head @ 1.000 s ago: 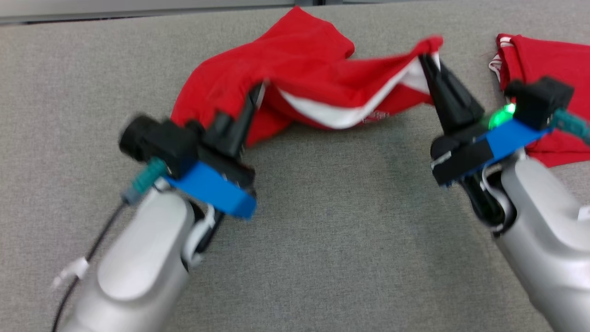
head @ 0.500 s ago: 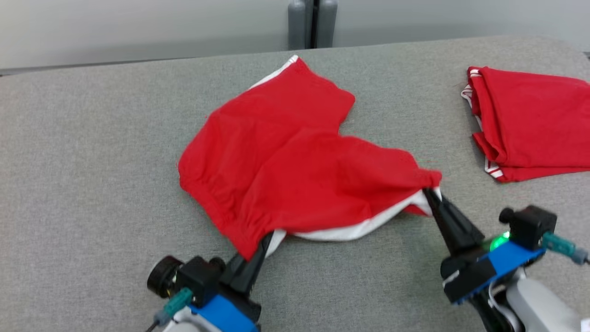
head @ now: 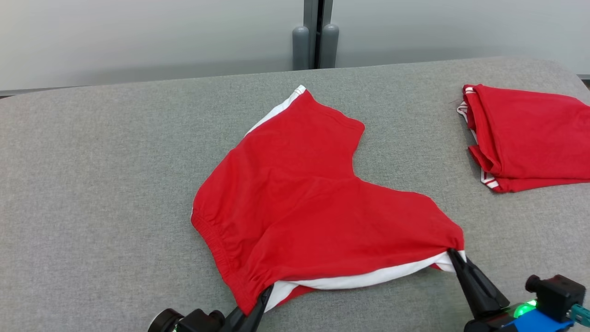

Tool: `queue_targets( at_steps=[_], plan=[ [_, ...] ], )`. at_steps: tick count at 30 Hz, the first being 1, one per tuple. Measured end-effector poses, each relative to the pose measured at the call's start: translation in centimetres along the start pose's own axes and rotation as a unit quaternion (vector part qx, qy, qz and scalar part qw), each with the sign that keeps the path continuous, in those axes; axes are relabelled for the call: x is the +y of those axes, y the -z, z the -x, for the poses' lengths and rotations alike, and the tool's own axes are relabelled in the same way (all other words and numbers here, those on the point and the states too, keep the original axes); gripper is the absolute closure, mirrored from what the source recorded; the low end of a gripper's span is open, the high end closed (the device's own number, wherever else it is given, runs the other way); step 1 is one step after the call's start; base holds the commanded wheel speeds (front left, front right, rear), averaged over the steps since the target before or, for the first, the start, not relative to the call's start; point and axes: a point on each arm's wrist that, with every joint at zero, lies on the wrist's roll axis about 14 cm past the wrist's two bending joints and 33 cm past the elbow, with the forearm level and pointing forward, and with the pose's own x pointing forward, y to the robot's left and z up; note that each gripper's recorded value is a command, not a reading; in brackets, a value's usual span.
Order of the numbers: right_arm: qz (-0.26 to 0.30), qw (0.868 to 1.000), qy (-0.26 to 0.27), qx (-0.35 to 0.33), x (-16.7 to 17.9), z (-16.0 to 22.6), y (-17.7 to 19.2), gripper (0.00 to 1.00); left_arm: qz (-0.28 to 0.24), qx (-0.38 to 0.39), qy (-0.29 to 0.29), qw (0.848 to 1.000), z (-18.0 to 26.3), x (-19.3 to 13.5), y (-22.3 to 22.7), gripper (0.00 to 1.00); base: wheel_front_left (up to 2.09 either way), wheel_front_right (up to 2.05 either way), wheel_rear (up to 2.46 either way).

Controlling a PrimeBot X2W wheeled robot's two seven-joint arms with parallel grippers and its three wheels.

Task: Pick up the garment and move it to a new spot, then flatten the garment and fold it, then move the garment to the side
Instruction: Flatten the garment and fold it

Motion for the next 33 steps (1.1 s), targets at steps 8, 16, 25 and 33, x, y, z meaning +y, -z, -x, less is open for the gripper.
queue_targets(
  at_steps=[8,16,25,33],
  plan=[
    [0.008,1.0,0.018,-0.024,-1.0,0.2,-1.4,1.0,0.004,-0.008,0.013,1.0,-0.2,-1.2,-0.4,1.0,0.0,0.0,0.0],
    [0.066,0.996,-0.011,-0.061,-1.3,-3.4,-5.4,1.0,0.011,-0.045,0.006,0.999,-1.9,-0.3,-2.8,1.0,0.0,0.0,0.0],
    [0.128,0.987,-0.061,-0.074,-0.6,-10.3,-8.4,1.0,0.024,-0.096,-0.029,0.995,-4.0,2.3,-6.1,1.0,0.0,0.0,0.0],
    [0.168,0.98,-0.1,-0.042,0.4,-17.7,-8.0,1.0,0.02,-0.112,-0.074,0.991,-5.2,6.4,-7.4,1.0,0.0,0.0,0.0]
  ],
)
